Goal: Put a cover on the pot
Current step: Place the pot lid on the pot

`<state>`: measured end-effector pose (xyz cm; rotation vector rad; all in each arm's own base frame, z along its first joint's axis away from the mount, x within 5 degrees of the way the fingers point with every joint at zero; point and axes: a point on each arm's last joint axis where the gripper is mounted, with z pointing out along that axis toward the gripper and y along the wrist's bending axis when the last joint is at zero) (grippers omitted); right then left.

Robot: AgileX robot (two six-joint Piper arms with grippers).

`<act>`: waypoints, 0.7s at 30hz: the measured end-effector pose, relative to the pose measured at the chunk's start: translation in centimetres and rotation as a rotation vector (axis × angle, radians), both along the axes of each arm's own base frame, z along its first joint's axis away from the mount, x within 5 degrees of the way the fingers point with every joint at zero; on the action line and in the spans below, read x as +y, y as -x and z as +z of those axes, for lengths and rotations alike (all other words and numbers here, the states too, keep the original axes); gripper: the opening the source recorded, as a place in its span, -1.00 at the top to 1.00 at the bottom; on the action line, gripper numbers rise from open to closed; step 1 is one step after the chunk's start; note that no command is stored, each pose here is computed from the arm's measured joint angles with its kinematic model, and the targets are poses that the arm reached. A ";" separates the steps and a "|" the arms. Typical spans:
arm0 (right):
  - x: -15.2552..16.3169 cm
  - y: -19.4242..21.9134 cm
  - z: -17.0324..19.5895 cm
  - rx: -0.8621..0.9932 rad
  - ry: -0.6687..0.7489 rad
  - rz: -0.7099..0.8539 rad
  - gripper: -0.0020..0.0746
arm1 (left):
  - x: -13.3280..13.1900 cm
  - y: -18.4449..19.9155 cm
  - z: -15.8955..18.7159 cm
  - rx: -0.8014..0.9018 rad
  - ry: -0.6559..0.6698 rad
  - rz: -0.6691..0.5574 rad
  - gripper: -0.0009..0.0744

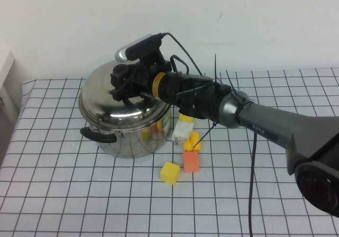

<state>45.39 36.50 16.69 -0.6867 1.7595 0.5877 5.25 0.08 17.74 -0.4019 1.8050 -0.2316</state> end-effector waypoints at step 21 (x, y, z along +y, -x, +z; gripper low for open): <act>-0.2 -0.2 -0.5 0.006 0.024 -0.028 0.02 | 0.0 0.0 0.0 0.000 0.004 0.001 0.98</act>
